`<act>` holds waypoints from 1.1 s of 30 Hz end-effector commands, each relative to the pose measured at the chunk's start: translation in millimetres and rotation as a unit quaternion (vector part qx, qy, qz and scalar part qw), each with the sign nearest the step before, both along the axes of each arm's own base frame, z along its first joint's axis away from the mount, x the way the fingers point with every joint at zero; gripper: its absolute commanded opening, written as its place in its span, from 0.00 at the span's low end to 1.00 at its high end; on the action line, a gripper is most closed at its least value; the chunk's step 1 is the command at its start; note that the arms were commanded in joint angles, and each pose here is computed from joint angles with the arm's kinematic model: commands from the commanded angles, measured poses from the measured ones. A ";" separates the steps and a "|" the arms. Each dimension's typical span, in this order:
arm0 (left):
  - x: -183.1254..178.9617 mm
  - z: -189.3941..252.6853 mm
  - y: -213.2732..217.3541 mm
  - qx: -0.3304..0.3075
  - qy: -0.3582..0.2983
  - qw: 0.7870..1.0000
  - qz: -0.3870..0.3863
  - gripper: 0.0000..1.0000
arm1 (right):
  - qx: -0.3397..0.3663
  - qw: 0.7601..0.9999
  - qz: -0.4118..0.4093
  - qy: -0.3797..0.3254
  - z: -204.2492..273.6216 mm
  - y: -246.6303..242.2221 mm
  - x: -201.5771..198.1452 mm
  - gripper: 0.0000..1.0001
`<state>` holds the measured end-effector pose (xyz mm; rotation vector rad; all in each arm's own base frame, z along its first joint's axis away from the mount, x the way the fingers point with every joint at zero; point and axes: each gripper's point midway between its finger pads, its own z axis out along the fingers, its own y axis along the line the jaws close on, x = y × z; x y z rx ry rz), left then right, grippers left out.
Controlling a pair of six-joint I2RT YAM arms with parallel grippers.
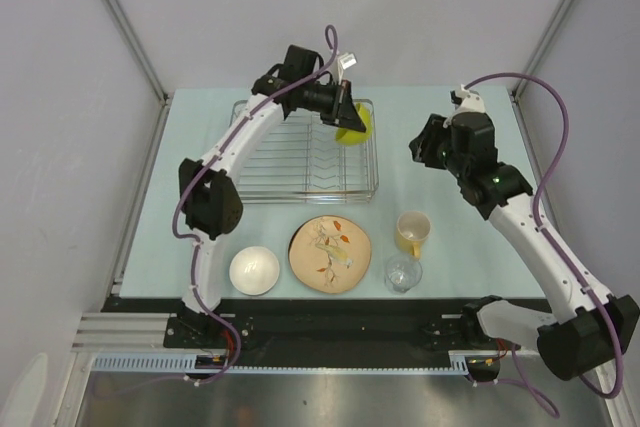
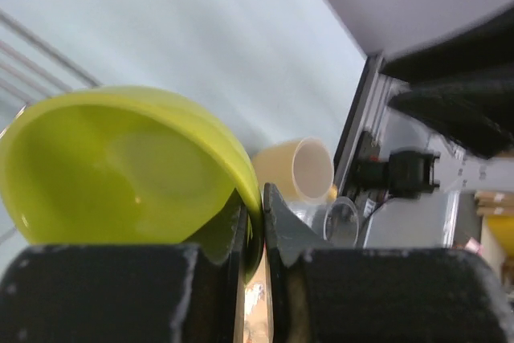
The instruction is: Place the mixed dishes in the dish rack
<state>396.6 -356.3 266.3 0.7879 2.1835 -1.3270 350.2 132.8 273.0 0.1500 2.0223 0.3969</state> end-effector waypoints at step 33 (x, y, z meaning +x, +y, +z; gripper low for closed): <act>96.0 -51.3 -20.7 -0.230 0.089 0.961 0.125 0.00 | 0.067 0.995 0.075 -0.014 -2.8 36.9 -18.1 0.41</act>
